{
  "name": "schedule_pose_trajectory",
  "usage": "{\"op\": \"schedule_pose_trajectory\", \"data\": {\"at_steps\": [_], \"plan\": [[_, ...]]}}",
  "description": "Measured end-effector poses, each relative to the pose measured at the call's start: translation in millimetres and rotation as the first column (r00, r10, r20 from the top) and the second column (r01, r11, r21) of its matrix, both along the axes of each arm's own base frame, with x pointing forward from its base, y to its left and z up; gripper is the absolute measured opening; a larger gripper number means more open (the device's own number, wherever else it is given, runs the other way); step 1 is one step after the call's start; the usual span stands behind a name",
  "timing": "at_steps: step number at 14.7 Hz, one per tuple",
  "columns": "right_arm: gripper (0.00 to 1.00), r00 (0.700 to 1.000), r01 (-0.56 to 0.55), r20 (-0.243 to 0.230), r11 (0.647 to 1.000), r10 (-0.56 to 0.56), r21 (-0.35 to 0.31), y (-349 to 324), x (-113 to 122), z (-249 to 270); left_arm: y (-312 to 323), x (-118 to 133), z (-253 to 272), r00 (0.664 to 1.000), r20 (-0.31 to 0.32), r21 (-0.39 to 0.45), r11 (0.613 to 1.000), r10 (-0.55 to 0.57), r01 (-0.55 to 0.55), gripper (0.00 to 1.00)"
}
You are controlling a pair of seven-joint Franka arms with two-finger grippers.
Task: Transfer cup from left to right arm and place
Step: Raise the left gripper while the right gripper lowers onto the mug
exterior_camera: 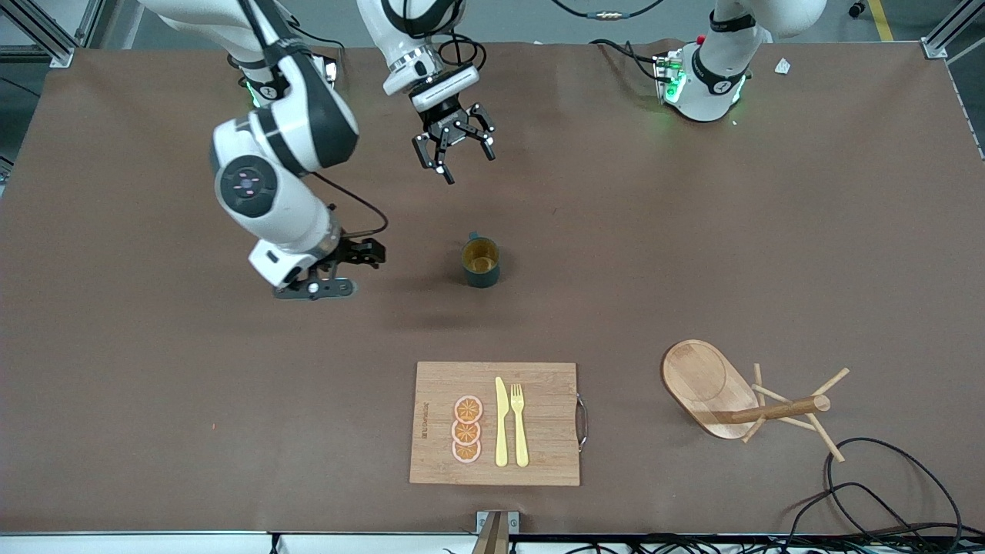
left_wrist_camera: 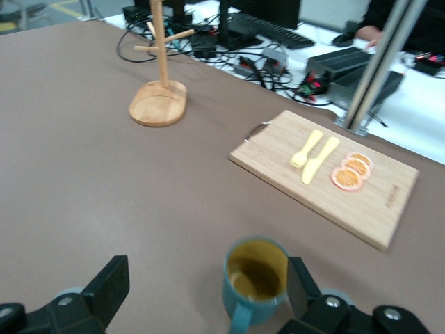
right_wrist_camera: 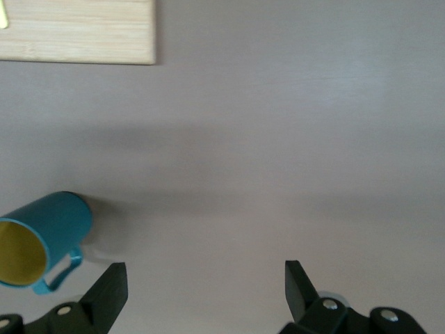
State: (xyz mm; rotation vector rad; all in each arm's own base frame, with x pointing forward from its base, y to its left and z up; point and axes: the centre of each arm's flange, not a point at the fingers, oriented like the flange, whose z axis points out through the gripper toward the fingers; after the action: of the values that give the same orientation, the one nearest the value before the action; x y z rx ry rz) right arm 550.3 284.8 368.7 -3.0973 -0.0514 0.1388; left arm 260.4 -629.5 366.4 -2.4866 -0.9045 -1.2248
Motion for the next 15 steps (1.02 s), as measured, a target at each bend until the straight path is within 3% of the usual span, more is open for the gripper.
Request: {"op": "schedule_pose_trajectory", "data": {"at_steps": [3,6,11,15], "plan": [[1.0,0.999,0.037,0.005,0.999,-0.037,0.024,37,-11,-22,29,37,37,0.997,-0.068,0.004,0.999,0.038,-0.037,1.0],[1.0,0.996,0.089,0.018,0.994,-0.09,0.06,75,-25,-38,59,57,55,0.989,-0.137,0.03,0.998,0.056,-0.052,1.0],[1.0,0.991,0.123,0.044,0.989,-0.127,0.076,123,-47,-74,110,80,100,0.964,-0.264,0.073,0.997,0.022,-0.003,1.0],[0.98,0.991,0.124,0.048,0.99,-0.128,0.073,134,-53,-95,157,117,150,0.935,-0.354,0.038,0.999,-0.013,0.028,1.0]]}}
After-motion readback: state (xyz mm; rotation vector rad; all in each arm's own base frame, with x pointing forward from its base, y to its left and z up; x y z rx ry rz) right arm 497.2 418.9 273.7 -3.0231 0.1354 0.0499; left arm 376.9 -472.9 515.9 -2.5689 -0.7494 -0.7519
